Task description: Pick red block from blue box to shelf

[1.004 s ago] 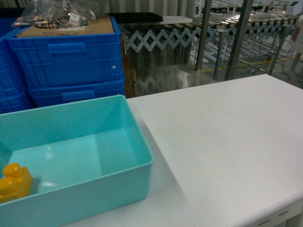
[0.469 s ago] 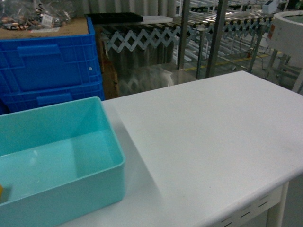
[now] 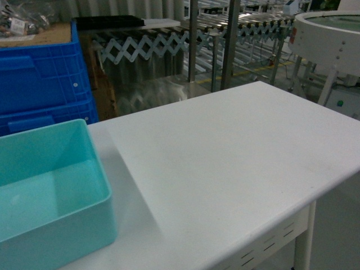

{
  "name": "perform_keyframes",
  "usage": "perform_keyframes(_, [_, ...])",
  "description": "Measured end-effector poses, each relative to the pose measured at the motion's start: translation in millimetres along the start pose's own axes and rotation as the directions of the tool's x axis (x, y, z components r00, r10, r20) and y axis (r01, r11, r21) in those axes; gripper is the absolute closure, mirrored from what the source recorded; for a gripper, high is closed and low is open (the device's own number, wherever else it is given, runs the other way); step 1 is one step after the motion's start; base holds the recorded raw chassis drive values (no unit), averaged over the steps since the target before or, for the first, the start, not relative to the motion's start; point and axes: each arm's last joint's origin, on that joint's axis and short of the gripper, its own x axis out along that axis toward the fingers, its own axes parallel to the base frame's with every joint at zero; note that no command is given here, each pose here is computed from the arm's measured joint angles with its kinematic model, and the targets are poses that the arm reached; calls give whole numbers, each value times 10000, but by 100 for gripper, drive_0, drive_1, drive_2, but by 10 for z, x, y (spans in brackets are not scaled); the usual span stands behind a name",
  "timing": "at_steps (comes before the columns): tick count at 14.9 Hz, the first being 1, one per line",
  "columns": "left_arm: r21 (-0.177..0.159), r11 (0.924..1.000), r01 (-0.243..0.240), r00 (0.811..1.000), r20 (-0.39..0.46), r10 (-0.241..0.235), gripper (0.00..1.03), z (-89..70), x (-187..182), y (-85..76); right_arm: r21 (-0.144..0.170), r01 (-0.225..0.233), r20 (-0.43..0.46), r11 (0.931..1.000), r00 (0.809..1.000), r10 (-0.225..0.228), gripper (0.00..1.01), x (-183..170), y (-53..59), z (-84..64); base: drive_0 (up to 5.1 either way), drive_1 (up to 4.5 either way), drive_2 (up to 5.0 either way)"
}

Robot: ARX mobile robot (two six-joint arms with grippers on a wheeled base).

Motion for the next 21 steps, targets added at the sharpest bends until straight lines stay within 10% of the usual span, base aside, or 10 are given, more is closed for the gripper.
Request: perform_keyframes(21, [0, 10000, 0, 10000, 0, 0, 5, 0, 0, 0, 0, 0, 0, 10000, 10000, 0, 73, 0, 0, 0, -155, -155, -155])
